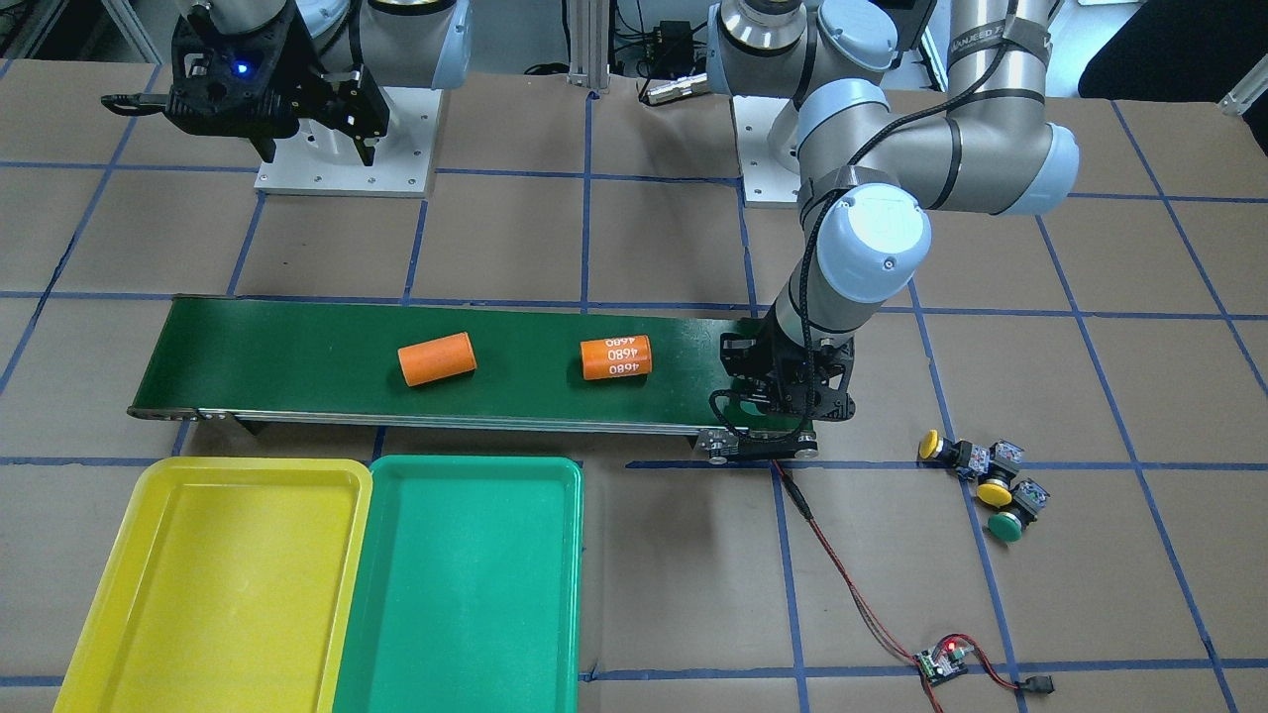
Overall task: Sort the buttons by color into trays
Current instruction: 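Carry the green button onto the belt and release it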
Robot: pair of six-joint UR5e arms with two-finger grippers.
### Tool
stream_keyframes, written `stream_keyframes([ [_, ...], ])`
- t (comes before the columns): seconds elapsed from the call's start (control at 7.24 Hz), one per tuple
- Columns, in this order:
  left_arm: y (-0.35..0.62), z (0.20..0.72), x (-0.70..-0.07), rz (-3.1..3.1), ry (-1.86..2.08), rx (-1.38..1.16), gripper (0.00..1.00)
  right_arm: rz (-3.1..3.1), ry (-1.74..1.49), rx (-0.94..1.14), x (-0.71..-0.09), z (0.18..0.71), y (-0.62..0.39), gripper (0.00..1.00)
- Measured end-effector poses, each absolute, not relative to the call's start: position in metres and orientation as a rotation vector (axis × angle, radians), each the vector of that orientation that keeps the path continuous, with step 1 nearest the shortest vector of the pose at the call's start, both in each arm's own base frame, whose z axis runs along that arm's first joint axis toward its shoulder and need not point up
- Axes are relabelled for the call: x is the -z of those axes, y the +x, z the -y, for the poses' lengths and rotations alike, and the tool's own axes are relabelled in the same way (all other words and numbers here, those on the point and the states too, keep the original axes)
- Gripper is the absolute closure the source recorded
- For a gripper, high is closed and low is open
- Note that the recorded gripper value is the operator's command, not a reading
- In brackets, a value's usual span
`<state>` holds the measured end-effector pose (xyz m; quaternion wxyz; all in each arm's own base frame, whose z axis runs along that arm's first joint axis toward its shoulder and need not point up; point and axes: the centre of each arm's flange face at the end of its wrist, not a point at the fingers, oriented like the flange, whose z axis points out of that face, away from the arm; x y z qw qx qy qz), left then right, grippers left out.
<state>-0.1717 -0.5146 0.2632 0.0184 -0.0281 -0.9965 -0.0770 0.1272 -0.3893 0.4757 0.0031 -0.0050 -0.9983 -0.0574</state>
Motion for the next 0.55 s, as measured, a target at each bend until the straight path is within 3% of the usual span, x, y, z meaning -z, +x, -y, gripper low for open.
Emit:
stream_keyframes([
  [0.55, -0.173, 0.492, -0.247, 3.088, -0.082, 0.293, 1.00, 3.131, -0.016, 0.178, -0.476, 0.389, 0.127, 0.00],
])
